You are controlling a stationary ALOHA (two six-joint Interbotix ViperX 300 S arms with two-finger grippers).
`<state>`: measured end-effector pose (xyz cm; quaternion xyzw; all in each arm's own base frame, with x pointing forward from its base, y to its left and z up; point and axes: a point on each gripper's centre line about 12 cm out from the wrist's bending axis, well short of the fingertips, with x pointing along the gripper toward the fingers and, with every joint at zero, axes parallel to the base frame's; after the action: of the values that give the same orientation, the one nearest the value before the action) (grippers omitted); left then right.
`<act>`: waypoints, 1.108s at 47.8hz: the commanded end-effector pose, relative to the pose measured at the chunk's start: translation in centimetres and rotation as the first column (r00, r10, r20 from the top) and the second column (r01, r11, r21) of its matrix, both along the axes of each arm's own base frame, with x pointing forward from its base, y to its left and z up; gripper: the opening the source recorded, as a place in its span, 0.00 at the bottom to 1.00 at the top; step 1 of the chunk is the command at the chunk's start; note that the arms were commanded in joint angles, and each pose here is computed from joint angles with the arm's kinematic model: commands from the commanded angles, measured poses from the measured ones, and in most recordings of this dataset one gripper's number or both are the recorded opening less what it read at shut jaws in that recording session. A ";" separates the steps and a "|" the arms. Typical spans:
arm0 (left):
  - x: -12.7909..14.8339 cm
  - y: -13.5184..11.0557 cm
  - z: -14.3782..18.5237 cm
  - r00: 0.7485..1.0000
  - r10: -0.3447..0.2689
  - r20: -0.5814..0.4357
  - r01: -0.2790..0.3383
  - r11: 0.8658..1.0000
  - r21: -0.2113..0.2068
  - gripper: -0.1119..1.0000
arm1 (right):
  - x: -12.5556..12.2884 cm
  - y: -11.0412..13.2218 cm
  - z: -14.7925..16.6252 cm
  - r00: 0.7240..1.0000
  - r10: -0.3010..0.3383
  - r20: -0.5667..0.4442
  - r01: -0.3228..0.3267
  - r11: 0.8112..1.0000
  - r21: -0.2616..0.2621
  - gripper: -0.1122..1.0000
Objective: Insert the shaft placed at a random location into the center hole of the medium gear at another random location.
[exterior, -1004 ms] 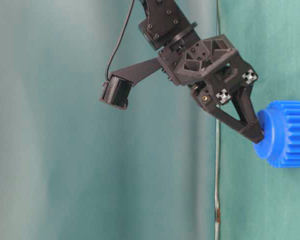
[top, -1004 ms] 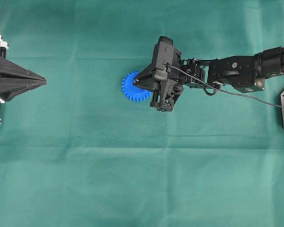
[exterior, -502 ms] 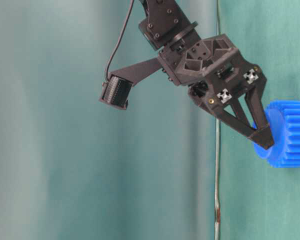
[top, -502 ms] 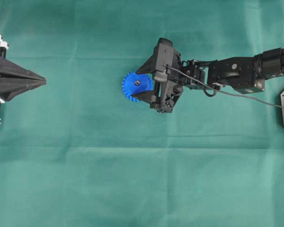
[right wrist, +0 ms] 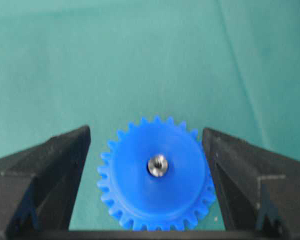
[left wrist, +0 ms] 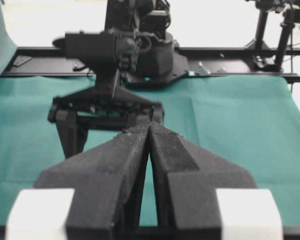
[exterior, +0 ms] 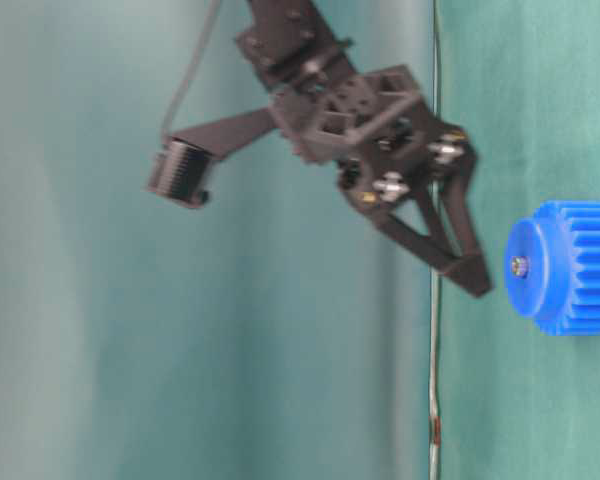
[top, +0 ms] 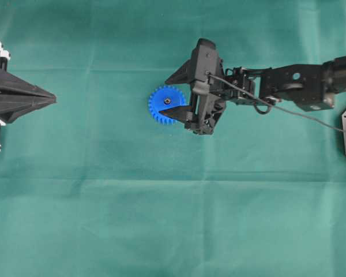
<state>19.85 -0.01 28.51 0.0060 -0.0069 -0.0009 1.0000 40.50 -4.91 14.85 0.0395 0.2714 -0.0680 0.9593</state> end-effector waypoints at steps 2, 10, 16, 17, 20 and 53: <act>0.3 0.0 0.9 1.000 0.001 0.023 -0.001 1.000 0.003 0.12 | 0.1 -0.1 3.0 0.998 0.009 0.065 -0.008 1.000 -0.023 0.91; 0.3 0.0 0.9 1.000 0.001 0.023 -0.001 1.000 0.003 0.12 | -0.7 0.0 3.7 0.999 0.009 0.053 -0.008 1.000 -0.021 0.90; 0.2 0.0 1.0 1.000 -0.001 0.025 0.001 1.000 0.003 0.12 | -1.3 0.1 4.4 0.999 0.010 0.041 -0.009 1.000 -0.018 0.90; 0.2 0.0 1.0 1.000 0.001 0.025 -0.001 1.000 0.002 0.12 | -1.5 0.1 4.5 0.999 0.010 0.038 -0.009 1.000 -0.018 0.90; 0.2 0.0 0.9 1.000 0.001 0.021 -0.001 1.000 0.003 0.12 | -1.8 0.2 4.8 0.999 0.010 0.036 -0.010 1.000 -0.018 0.90; 0.2 0.0 1.0 1.000 0.001 0.025 -0.001 1.000 0.003 0.12 | -6.6 0.7 4.7 1.000 0.005 0.026 -0.005 1.000 -0.011 0.90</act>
<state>19.85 -0.01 28.51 0.0060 -0.0069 -0.0009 1.0000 34.20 -4.22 18.36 0.0404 0.2757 -0.0672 0.9580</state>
